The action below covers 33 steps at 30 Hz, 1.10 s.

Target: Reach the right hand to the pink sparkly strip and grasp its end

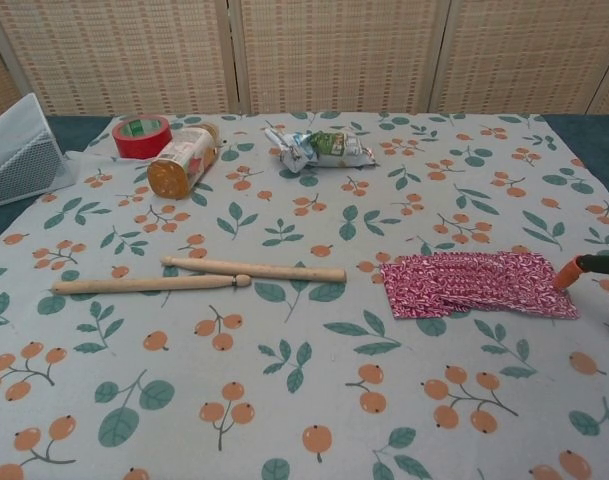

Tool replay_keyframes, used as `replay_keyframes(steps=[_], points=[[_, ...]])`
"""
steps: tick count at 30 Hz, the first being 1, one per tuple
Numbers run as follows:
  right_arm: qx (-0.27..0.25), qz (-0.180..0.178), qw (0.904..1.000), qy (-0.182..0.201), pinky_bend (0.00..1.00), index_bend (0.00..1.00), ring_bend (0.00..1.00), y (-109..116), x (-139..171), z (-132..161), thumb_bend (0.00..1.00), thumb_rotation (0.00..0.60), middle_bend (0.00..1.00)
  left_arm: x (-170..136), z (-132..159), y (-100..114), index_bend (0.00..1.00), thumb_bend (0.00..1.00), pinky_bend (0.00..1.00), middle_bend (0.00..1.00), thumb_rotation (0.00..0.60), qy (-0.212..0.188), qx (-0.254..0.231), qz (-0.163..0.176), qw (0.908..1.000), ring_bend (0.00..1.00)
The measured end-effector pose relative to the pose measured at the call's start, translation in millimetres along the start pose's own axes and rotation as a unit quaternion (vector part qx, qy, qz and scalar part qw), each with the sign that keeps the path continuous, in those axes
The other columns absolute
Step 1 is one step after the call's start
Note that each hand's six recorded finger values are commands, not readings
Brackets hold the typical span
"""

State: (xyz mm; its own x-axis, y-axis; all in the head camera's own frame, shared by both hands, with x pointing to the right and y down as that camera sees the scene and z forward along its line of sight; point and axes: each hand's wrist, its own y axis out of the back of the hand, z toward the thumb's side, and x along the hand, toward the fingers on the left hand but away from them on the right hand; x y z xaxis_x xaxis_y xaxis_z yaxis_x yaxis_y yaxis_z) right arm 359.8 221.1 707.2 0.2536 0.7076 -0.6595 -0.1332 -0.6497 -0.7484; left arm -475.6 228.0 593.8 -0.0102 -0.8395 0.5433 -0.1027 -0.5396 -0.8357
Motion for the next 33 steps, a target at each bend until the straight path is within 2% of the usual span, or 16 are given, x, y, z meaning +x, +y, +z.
replay_keyframes(steps=[7, 21, 26, 33], points=[[-0.002, -0.015, 0.9998, 0.010, 0.77, 0.25, 0.93, 4, 3, 7, 1.00, 0.600, 0.83, 1, 0, -1, 0.24, 0.48, 0.38, 0.27, 0.600, 0.002, 0.001, -0.003, 1.0000, 0.26], [0.007, 0.004, 0.9999, 0.010, 0.77, 0.29, 0.93, -5, -14, 6, 1.00, 0.600, 0.83, 0, 1, -2, 0.24, 0.48, 0.38, 0.27, 0.600, 0.000, 0.003, -0.004, 1.0000, 0.26], [0.022, 0.000, 0.9998, -0.006, 0.77, 0.31, 0.93, -5, -17, -3, 1.00, 0.600, 0.83, 0, 0, -1, 0.24, 0.48, 0.38, 0.27, 0.600, 0.002, 0.000, -0.004, 1.0000, 0.27], [0.029, -0.002, 0.9983, -0.050, 0.77, 0.31, 0.93, -1, -18, -26, 1.00, 0.600, 0.83, -1, 1, -1, 0.24, 0.48, 0.38, 0.27, 0.600, 0.000, 0.001, -0.004, 1.0000, 0.26]])
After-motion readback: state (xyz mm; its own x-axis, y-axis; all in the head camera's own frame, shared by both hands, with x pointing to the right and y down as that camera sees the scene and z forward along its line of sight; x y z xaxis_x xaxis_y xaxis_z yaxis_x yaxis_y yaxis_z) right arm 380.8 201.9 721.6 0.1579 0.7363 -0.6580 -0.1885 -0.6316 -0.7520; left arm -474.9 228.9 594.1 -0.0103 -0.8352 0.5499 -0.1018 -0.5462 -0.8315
